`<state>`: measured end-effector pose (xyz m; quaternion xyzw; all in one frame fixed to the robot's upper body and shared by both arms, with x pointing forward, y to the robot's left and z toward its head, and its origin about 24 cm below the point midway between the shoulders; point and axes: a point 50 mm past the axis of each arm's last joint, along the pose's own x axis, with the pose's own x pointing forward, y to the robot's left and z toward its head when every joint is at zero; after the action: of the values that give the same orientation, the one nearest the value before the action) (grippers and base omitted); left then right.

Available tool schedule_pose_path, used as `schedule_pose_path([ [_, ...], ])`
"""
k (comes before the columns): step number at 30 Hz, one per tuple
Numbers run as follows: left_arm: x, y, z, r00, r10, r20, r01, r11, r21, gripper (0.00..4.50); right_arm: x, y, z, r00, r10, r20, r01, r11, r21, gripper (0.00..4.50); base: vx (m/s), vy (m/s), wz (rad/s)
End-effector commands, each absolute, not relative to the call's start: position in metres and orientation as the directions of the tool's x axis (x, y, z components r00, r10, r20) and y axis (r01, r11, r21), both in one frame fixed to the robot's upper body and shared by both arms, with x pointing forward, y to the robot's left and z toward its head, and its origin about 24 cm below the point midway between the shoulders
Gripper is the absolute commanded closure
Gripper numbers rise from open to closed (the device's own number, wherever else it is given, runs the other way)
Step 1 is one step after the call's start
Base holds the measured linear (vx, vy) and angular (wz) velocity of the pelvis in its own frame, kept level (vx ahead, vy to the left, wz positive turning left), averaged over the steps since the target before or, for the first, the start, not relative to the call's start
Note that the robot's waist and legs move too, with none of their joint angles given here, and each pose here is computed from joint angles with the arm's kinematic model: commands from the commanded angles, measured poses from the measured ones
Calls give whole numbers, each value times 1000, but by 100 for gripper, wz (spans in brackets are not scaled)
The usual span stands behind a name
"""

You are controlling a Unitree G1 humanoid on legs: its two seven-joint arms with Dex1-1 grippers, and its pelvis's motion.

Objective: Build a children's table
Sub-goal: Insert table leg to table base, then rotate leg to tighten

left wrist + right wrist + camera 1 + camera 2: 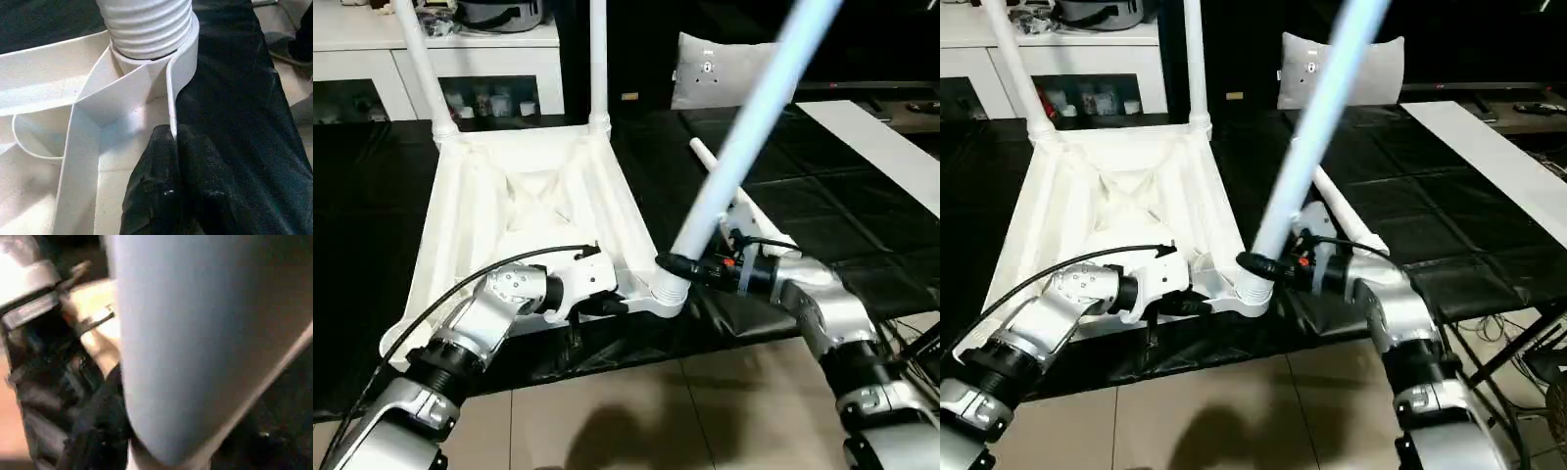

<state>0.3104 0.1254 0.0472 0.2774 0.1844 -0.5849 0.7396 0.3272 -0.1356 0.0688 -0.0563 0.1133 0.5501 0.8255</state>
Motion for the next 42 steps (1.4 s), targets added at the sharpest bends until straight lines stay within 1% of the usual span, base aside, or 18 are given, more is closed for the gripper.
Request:
schedule_pose_path([
  [1,311,124,45,221,-735,-641,971,109,211,450,314,-148,30,320,825,-466,-911,403,88,264,0,0,0],
  [9,323,131,54,236,-713,-661,967,102,235,450,313,-139,30,246,838,-488,-935,338,108,264,0,0,0],
  [13,325,133,56,233,-712,-663,967,100,233,450,310,-139,28,232,842,-487,-936,329,122,264,0,0,0],
  [17,324,134,57,232,-727,-646,970,128,204,450,309,-135,28,245,853,-460,-925,348,154,264,0,0,0],
  [18,322,134,56,233,-736,-636,972,148,184,450,309,-133,28,279,844,-459,-911,384,152,264,0,0,0],
  [19,322,134,56,233,-736,-635,972,149,183,450,310,-133,28,281,843,-458,-910,385,151,264,0,0,0],
  [20,320,135,55,247,-737,-630,969,175,175,450,311,-132,27,322,827,-461,-894,426,138,264,0,0,0],
  [21,318,135,52,282,-733,-619,959,232,162,450,313,-130,27,393,796,-460,-861,494,118,264,0,0,0],
  [23,317,135,51,294,-731,-616,955,250,159,450,313,-129,27,411,788,-459,-851,512,117,264,0,0,0],
  [24,317,135,50,321,-725,-609,945,288,155,450,315,-128,28,447,770,-455,-831,545,106,264,0,0,0],
  [25,316,133,48,397,-702,-591,909,388,151,450,321,-126,30,534,717,-449,-772,630,89,264,0,0,0],
  [26,316,133,48,397,-702,-591,909,388,151,450,321,-126,30,534,717,-449,-772,630,89,264,0,0,0],
  [27,314,122,47,484,-674,-558,852,507,127,450,328,-119,33,628,642,-440,-687,722,73,264,0,0,0],
  [29,314,118,47,506,-664,-550,834,539,117,450,330,-117,34,649,622,-438,-664,744,75,264,0,0,0],
  [30,311,104,48,539,-651,-535,804,586,97,450,336,-109,36,689,587,-426,-606,788,106,264,0,0,0],
  [36,307,71,53,535,-659,-528,819,559,132,450,348,-97,36,736,507,-449,-508,852,129,264,0,0,0],
  [39,304,73,53,535,-647,-543,821,549,155,450,350,-89,35,725,504,-470,-501,854,142,264,0,0,0],
  [42,304,86,53,560,-604,-567,803,563,194,450,350,-83,33,701,517,-492,-521,842,142,264,0,0,0],
])
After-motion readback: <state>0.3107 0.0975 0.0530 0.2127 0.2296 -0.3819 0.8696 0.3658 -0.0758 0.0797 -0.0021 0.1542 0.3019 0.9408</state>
